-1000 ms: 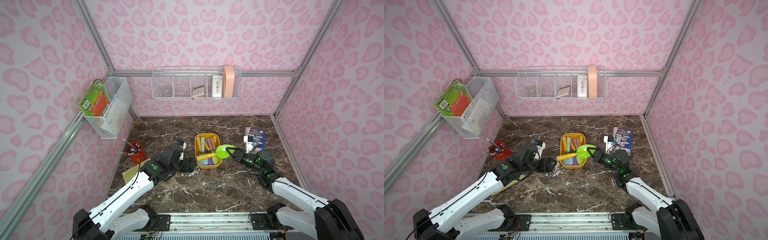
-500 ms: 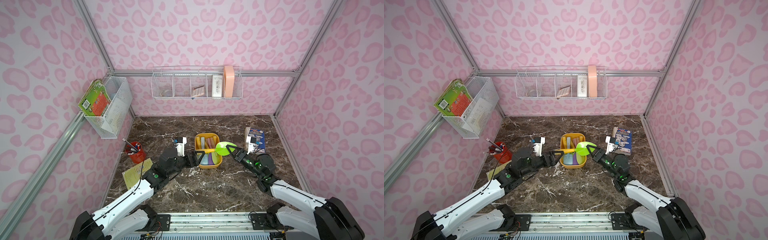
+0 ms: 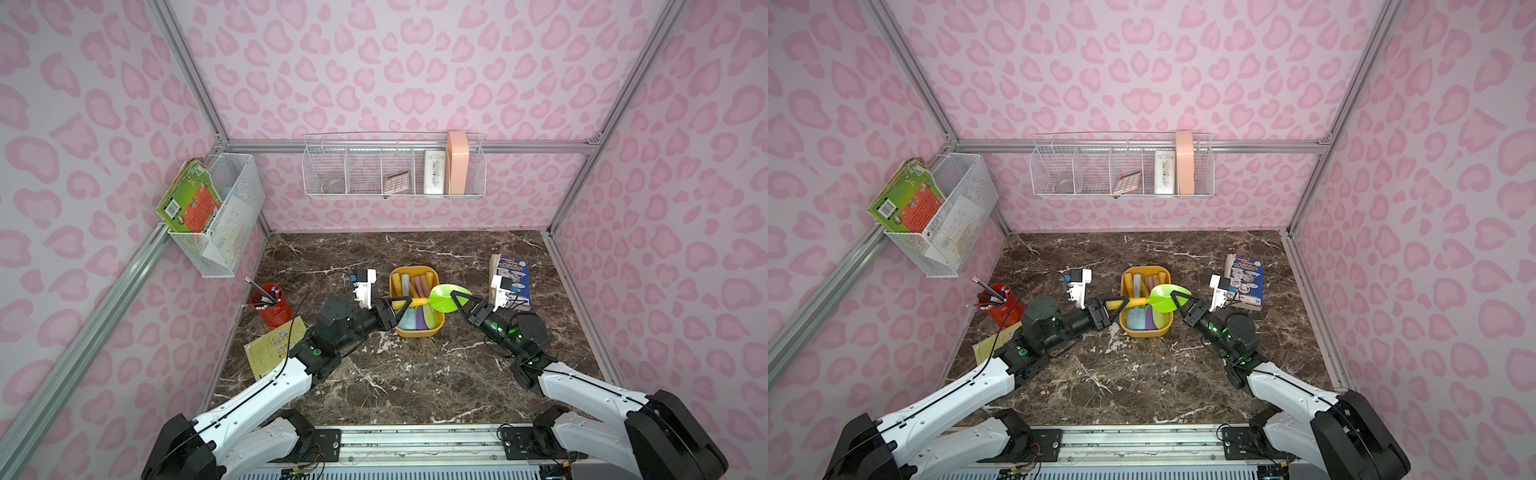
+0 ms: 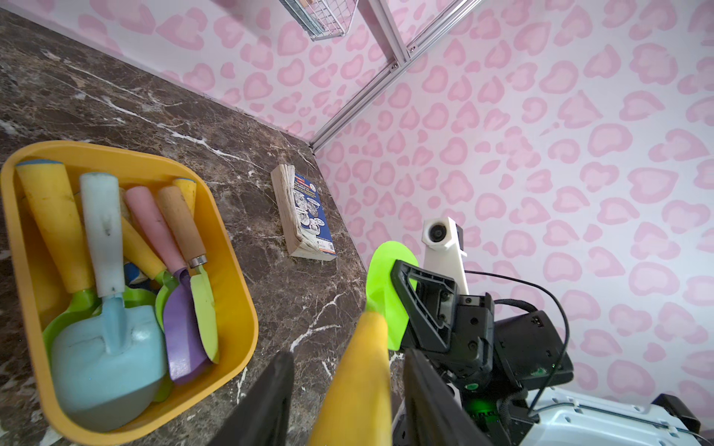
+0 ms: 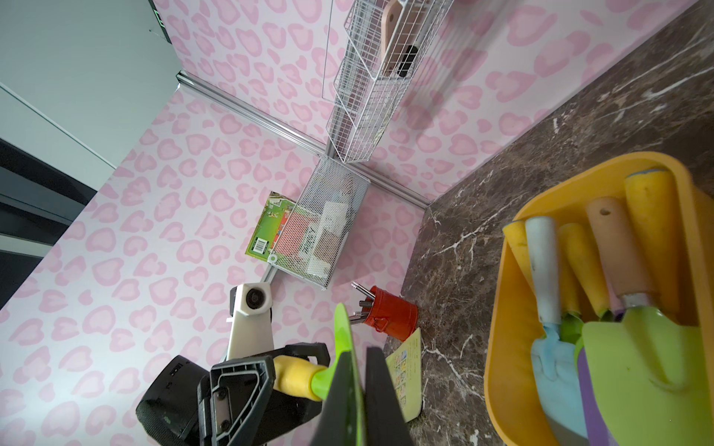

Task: Put the shovel into the storage box
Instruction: Adjust the shovel.

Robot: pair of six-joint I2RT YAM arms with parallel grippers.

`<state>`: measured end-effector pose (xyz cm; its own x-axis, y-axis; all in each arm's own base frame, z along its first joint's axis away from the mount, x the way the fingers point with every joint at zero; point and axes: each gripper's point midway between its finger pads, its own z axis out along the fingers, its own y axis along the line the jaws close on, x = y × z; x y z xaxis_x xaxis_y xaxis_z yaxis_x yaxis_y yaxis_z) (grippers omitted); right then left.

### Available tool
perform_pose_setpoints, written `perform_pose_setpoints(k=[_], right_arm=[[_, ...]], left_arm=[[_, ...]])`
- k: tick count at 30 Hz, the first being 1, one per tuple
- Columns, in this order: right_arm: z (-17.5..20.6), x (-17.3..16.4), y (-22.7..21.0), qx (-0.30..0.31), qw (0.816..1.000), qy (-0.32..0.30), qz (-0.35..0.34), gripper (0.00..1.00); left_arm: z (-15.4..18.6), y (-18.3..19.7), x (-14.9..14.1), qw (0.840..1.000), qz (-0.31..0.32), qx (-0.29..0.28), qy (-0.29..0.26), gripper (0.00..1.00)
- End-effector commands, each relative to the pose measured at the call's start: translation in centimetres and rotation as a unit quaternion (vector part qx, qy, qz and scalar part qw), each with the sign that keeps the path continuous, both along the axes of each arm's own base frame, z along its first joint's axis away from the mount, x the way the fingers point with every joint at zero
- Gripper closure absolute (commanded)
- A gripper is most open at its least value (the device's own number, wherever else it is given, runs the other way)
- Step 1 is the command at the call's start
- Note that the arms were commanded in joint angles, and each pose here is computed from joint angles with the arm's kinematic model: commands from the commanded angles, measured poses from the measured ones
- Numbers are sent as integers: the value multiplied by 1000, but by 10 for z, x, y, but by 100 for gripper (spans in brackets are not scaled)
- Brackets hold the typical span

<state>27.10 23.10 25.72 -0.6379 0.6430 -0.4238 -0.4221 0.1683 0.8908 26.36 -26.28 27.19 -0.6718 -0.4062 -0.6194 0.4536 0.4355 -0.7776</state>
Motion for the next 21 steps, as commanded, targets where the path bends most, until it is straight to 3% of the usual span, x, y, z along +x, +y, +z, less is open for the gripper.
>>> perform_pose_setpoints(k=[1, 6, 8, 11, 14, 21], right_arm=[[11, -2, 0, 14, 1000, -20, 1, 100], [4, -7, 2, 9, 1000, -17, 9, 100], [2, -8, 3, 5, 1000, -16, 14, 95], [-7, -10, 3, -14, 1000, -10, 16, 77], [-21, -10, -1, -55, 998, -3, 8, 62], [-33, -8, -33, -172, 984, -29, -25, 47]], left_arm=[[10, -1, 0, 1000, -2, -11, -11, 60], [12, -3, 2, 1000, -8, 2, -11, 100], [12, -4, 2, 1000, -11, 8, -9, 100], [16, 0, 1, 1000, -9, 22, -13, 100], [12, 10, 2, 997, -4, 71, -6, 100], [-8, 26, -8, 975, -63, 205, 55, 100]])
